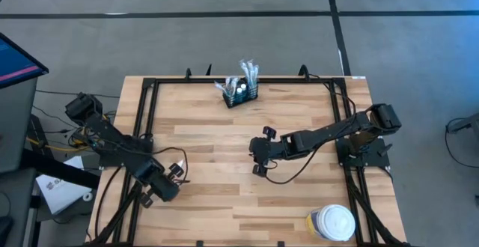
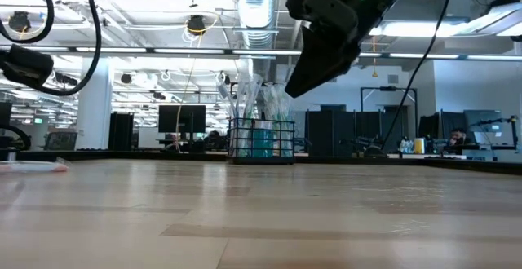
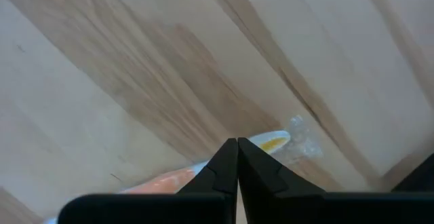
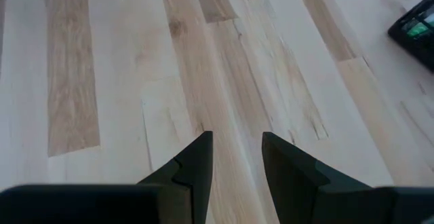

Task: Pick & Place toothbrushing station
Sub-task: Put the orange toothbrush into the black wire organizer

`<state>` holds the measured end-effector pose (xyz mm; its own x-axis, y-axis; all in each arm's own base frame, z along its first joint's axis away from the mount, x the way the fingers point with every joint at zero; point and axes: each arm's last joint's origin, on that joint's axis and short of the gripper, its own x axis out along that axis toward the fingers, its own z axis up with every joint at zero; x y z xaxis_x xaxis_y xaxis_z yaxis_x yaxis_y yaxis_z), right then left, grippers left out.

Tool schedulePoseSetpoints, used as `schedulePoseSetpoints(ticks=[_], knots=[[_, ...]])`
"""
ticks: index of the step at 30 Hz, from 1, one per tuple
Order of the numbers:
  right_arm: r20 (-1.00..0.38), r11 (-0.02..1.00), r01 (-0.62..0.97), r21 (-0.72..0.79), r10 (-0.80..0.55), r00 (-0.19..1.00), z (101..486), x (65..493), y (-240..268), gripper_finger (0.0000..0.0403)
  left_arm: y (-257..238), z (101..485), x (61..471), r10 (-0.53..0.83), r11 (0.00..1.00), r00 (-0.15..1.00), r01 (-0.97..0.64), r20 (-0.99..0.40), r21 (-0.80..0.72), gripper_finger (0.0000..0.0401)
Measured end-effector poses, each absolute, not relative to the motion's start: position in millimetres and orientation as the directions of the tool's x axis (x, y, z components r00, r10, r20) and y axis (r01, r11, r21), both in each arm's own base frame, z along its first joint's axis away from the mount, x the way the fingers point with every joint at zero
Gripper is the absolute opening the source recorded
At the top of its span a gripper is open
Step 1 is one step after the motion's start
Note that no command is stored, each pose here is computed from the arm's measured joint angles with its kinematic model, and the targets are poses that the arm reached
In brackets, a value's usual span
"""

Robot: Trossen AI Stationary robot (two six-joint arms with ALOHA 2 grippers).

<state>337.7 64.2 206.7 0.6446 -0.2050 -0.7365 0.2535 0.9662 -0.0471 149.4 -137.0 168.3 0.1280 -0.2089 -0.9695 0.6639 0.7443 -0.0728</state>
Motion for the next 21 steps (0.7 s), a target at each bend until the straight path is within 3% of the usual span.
schedulePoseSetpoints(ticks=[21], knots=[[-0.727, 0.966, 0.253, -0.041, -0.203, 0.656, 207.7, 338.9, 64.2, 0.0117, -135.7, 169.0, 149.9, -0.182, 0.737, 0.158, 0.676, -0.97, -0.028, 0.0002]])
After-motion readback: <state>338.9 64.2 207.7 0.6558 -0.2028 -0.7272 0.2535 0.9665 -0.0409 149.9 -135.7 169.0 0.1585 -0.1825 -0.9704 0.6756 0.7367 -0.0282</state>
